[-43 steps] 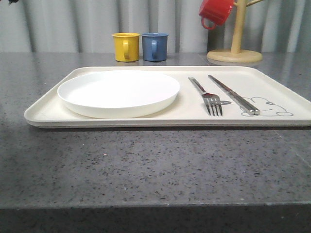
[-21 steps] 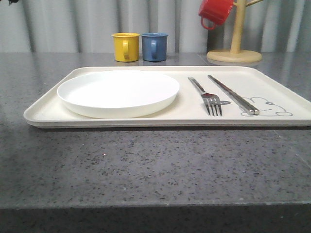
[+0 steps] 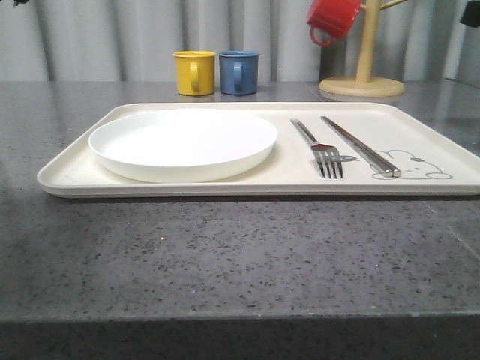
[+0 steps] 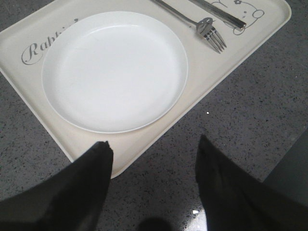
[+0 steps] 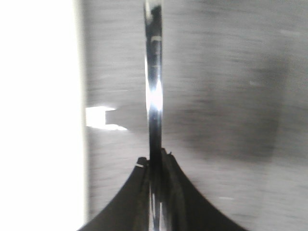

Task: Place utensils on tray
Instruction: 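Move the right gripper to the metal spoon and grasp it, then lay the spoon on the tray beside the chopsticks, release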

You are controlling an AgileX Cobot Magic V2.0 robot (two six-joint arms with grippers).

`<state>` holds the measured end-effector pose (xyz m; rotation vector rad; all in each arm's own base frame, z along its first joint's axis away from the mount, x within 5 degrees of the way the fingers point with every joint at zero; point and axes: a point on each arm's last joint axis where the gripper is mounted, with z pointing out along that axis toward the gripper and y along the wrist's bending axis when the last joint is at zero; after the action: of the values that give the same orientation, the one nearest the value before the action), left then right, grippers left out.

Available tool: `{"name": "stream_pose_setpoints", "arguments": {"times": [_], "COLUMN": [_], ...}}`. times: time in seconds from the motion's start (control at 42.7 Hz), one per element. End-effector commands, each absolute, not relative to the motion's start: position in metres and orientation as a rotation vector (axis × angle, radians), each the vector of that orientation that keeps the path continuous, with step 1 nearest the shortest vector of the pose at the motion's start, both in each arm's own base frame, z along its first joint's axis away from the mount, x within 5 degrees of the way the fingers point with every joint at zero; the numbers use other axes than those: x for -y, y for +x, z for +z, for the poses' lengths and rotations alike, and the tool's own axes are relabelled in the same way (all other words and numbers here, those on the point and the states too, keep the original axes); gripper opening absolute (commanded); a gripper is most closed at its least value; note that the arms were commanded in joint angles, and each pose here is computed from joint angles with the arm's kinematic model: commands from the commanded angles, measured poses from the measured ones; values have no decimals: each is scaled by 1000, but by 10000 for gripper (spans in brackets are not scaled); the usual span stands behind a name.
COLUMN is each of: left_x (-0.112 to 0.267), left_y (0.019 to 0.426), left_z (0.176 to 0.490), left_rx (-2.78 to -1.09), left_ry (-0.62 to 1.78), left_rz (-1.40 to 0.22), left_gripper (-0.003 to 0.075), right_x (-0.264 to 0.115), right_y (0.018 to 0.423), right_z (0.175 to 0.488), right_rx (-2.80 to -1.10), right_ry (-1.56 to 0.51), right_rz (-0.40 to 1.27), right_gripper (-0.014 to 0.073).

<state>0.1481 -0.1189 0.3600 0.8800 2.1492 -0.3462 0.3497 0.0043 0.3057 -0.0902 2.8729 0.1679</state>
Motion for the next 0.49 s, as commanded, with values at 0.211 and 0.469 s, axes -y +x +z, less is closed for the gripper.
{"name": "stream_pose_setpoints", "arguments": {"times": [0.211,0.469], "left_x": [121,121], "left_y": [149,149], "left_z": [375,375], "left_rx": [-2061,-2061], "left_ry": [830,830], "left_rz": [-385,-385], "left_gripper": [389,389], "right_x": [-59,-60], "right_y": [344,352], "right_z": [332,323], "right_rx": [-2733,-2746], "right_ry": [-149,-48], "right_rz": [378,404], "right_gripper": [15,15]}}
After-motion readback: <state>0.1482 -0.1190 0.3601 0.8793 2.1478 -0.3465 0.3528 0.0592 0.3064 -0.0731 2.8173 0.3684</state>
